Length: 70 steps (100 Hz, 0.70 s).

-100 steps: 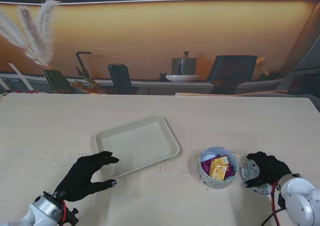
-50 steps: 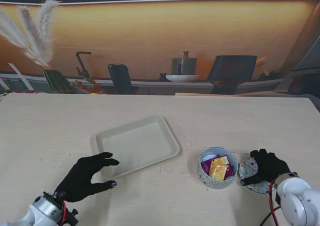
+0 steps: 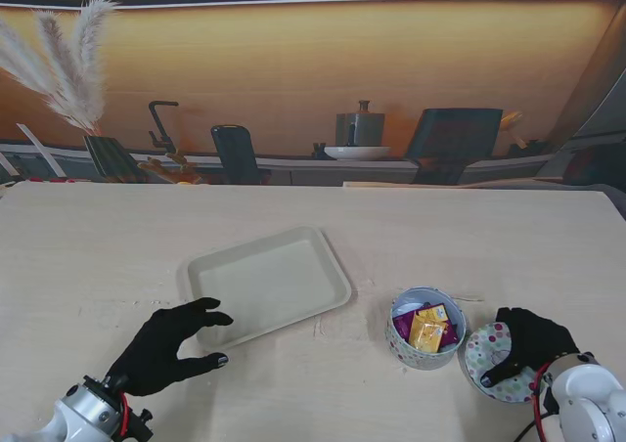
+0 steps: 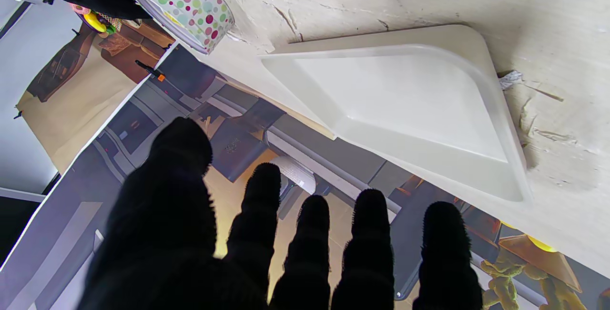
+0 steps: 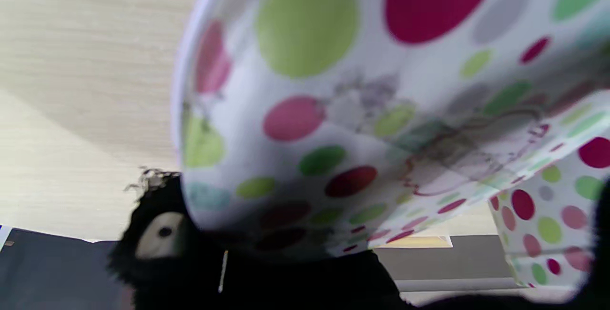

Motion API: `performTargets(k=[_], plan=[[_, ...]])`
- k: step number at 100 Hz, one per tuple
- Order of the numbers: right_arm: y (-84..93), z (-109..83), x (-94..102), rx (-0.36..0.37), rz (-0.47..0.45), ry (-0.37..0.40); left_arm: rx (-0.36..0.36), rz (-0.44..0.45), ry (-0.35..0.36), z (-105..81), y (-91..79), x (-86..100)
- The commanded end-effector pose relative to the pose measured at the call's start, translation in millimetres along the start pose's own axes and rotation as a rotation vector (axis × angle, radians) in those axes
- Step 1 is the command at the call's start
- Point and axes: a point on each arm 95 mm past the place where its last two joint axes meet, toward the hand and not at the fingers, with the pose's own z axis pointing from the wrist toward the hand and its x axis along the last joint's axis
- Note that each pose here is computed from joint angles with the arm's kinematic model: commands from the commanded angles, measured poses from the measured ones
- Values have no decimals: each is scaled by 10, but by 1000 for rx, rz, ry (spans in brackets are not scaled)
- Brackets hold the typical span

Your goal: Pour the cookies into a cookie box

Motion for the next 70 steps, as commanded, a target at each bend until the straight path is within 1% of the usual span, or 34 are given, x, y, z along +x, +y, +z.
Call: performTargets(k=[1,14,31,47,57,70], plan=[[-132,-75,38,17,13,17,-14,-9,7,-18,25,29],[-50,-164,54,-77,50,41,-6,-22,13,-18,25,29],[72,-319,113,-172,100,71,8,-28,16,-26,17,26],[154,-488,189,-190,96,98,11,-37,20,-48,15,29],[162,-579,233,-189,86,109,14,-41,24,-65,14,31],[156,-689,281,-210,85,110,18,-47,28,-75,17,37]])
